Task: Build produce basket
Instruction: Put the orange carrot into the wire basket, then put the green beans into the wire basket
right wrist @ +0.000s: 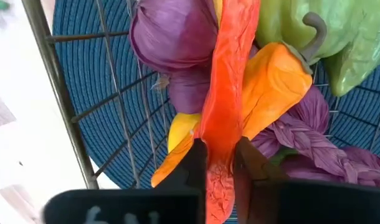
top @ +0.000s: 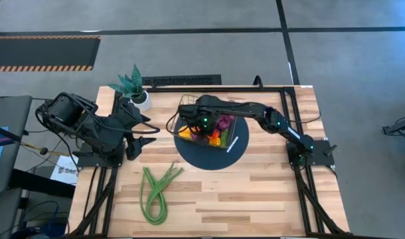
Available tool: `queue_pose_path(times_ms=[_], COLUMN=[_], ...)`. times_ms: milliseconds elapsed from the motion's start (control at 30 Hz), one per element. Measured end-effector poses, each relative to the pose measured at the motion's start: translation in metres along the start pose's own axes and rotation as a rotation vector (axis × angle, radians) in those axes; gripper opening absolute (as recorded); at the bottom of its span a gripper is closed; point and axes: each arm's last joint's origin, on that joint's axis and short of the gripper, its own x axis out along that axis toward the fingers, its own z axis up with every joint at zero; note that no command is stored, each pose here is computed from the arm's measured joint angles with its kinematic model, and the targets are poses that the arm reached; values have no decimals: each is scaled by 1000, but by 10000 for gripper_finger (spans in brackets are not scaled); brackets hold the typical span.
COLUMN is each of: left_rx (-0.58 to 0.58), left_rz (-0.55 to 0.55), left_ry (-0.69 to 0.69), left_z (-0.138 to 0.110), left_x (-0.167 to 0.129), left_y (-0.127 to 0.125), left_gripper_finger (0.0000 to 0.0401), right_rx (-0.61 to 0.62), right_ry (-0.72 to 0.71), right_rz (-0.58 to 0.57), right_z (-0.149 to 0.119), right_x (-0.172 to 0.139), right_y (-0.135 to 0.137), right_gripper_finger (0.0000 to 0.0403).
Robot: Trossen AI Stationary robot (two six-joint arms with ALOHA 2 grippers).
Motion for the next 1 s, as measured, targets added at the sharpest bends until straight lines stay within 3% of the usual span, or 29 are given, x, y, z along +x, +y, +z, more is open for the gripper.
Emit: queue_pose_path(times_ms=[333,467,633,767,1000], left_rx=[9,39,68,108,-10], left_rz=[-9,-23,-52,-38,153], left_ry=[6,15,46,134,309], left_z=[0,0,-4,-22,-81], left_x=[0,0,2,20,71], left_y=[0,-1,-4,-19,-41], left_gripper_finger=[329,329,329,329,329], right_rx=[-33,-15,63,138,290], right_ry=[-27,-58,-144,-256,-496], right_rz=[3,10,41,84,123], right_z=[-8,-14,-33,-63,-136], right_x=[-15,-29,-66,-113,-189], right_y=[11,14,17,22,38], right_gripper_finger=[194,235,247,247,248])
